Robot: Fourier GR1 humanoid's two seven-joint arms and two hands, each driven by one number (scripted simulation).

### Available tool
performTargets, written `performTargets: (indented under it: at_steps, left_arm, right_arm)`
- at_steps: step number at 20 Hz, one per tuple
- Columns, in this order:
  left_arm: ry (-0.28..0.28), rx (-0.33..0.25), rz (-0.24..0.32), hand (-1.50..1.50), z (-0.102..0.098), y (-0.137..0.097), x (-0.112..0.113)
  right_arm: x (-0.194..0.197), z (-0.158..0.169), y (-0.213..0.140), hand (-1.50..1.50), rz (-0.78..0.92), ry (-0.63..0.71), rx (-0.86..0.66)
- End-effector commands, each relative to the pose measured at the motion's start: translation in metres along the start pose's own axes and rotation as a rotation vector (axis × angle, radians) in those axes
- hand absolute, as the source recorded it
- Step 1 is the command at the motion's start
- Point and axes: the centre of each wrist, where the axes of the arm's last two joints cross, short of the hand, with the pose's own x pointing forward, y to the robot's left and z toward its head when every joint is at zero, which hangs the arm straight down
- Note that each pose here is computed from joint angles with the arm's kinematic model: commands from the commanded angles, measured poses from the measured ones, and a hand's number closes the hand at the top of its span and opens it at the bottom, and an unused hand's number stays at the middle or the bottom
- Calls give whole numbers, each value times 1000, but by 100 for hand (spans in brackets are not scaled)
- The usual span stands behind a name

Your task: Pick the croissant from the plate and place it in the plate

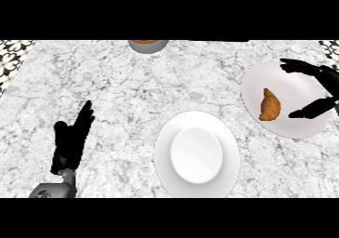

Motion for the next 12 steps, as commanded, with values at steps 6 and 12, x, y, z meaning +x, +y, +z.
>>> performTargets:
  at_steps: [6, 12]
  left_arm:
    - [0, 12, -8, 0, -2, 7, 2]
    - [-15, -8, -10, 0, -7, 5, 3]
  right_arm:
    - [-16, 38, -25, -150, -426, -88, -121]
    - [-18, 41, -22, -150, -456, -108, -70]
